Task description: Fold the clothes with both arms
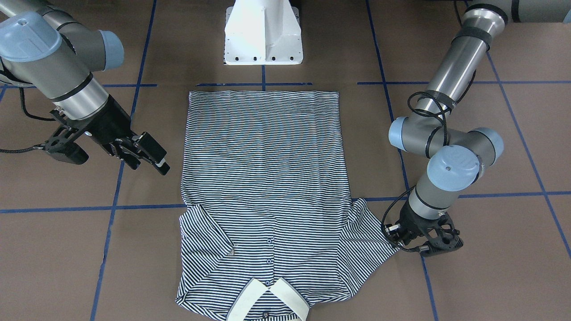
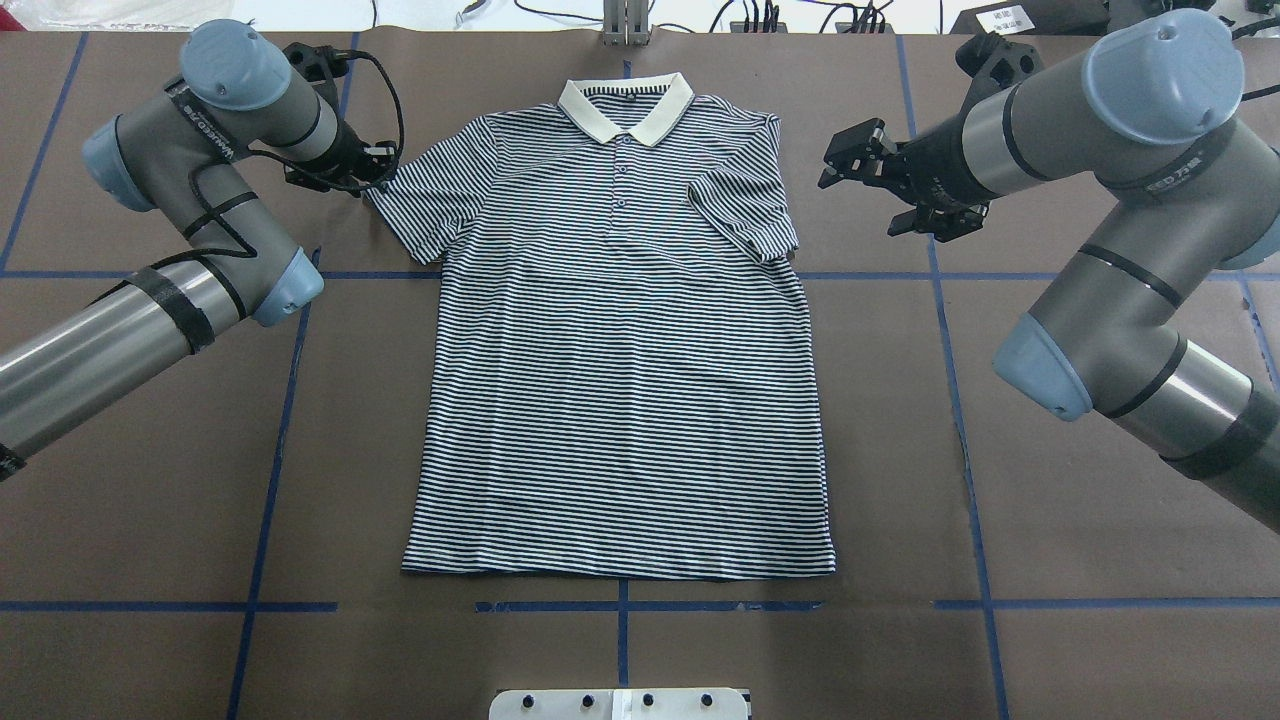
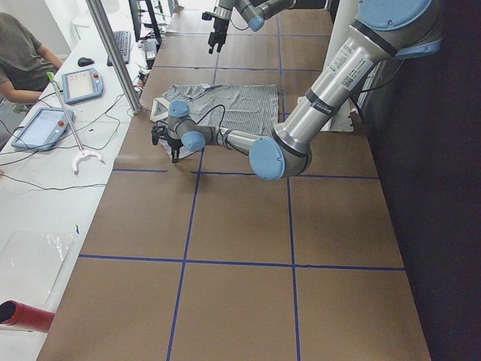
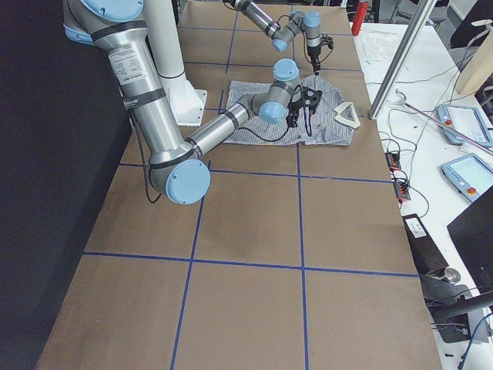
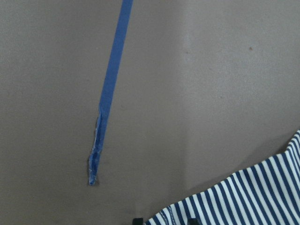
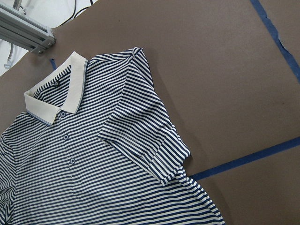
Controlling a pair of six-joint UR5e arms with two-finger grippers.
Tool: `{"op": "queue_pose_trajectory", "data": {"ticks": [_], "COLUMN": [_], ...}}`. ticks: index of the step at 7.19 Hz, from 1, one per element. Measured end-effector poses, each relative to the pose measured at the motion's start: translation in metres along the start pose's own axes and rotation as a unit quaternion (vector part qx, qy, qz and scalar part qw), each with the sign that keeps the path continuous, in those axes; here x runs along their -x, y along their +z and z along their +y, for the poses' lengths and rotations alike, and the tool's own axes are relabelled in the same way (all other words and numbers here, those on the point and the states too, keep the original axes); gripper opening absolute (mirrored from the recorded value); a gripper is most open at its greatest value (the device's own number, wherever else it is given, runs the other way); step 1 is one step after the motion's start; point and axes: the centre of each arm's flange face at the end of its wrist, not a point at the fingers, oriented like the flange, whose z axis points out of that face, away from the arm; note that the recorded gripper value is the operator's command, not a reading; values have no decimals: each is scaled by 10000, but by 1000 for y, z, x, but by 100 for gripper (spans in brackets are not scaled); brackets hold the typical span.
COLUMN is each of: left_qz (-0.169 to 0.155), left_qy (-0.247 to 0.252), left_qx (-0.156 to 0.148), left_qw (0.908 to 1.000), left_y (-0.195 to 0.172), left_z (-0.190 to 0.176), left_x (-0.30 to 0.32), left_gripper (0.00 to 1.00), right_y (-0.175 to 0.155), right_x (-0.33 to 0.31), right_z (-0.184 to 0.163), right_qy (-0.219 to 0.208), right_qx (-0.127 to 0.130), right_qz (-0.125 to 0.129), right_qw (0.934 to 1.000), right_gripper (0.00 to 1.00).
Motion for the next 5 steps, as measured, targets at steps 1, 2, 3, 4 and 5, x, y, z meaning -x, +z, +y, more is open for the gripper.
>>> {"op": "queue_pose_trajectory", "data": {"ticks": [1,2,3,4,5], "left_qz": [-6,-9,-9,9,72], "left_qy": [0,0,-2,12,38], "left_qx": [5,8,8,0,-24], "left_qw": [10000,10000,10000,10000,10000], "left_y": [1,1,1,-1,-7], "left_z": [0,1,1,0,-2], "left_x": [1,1,0,-2,-10], "left_gripper": [12,0,0,0,0], "right_y": [0,0,0,0,1], "right_x": [0,0,0,-1,-1], "right_z": [0,0,0,0,0], "right_qy": [1,0,1,5,7], "right_qx": [1,1,1,1,3], "right_qz": [-2,-1,3,11,16], "right_qw": [10000,10000,10000,10000,10000], "right_gripper": [100,100,100,100,100]}}
